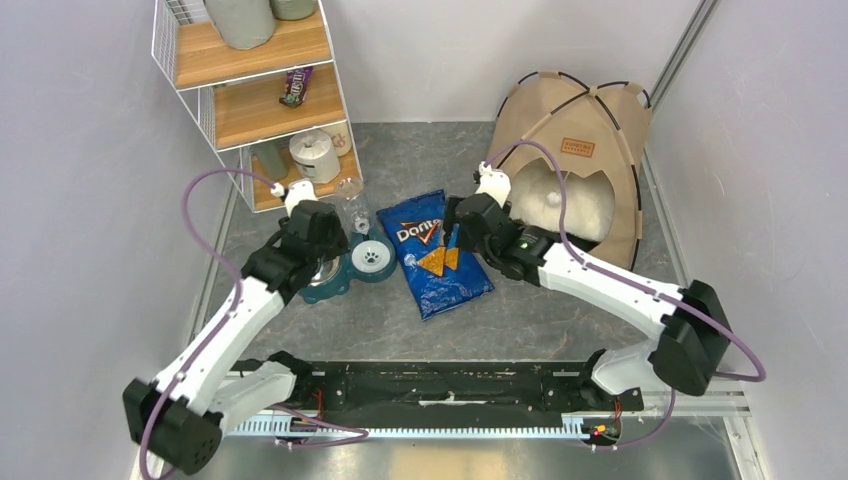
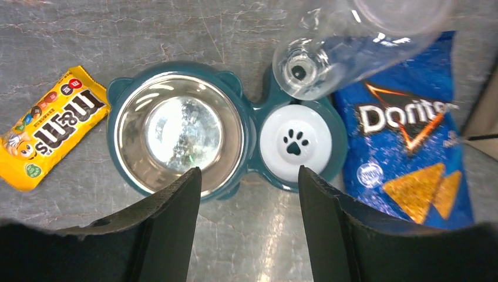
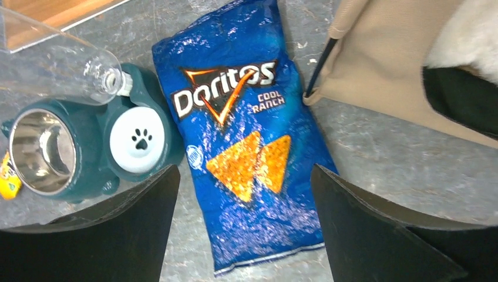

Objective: Set up the pet tent

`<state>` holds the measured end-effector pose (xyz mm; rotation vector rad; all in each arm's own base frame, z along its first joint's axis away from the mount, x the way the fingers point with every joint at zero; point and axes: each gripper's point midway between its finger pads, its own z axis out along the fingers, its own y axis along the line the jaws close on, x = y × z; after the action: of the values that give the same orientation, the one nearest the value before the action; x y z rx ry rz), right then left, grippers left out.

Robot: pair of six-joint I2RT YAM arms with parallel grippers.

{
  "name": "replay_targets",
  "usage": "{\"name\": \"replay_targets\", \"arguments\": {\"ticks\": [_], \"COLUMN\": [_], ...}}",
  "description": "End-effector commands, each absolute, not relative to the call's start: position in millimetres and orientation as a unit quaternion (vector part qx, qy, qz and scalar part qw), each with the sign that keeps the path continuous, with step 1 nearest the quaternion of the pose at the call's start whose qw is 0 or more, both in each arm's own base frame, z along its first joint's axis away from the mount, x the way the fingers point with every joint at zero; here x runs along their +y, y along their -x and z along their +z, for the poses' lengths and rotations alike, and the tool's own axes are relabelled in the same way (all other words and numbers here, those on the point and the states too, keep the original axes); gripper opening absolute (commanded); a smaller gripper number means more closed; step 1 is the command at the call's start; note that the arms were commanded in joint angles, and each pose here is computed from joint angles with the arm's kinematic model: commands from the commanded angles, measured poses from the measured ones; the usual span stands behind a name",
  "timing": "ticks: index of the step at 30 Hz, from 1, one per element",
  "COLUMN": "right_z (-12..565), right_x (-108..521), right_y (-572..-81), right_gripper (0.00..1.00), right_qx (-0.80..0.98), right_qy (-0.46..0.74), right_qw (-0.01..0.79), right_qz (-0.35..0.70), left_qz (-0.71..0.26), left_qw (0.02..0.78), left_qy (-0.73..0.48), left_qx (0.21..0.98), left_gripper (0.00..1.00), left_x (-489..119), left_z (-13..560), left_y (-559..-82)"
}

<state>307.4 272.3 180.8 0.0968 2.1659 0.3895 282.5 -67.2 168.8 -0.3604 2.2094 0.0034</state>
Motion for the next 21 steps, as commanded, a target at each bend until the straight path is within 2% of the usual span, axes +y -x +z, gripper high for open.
{"name": "replay_targets", "arguments": {"ticks": [1,6,11,21], "right_z": [196.9,218.5,251.6,325.0], "right_x": [236.7,190.7,130.2,64.1], "right_y": [-290.5,-271.0,-248.0,-202.7], "right_gripper": [0.91,0.97,0.97,0.97], "right_qx": [0.882,0.882,0.867,0.830], "right_qy": [-0.008,-0.006,-0.023,-0.048], "right_qw": [0.457,0.468,0.497,0.555], "right_qz": [0.111,0.056,-0.008,0.016], "left_qz": [-0.038,-0.065,-0.061,-0.077], "left_qw": [0.453,0.474,0.499,0.536], "left_qy": [0.120,0.117,0.127,0.150], "left_qx": [0.883,0.870,0.855,0.827], "left_gripper": [0.68,0.69,0.70,0.72], "left_x": [-66.6,-55.8,-33.7,-7.1], "left_z": [204.5,236.8,265.0,294.7], "left_y": [-254.0,-220.1,-188.2,-142.3]}}
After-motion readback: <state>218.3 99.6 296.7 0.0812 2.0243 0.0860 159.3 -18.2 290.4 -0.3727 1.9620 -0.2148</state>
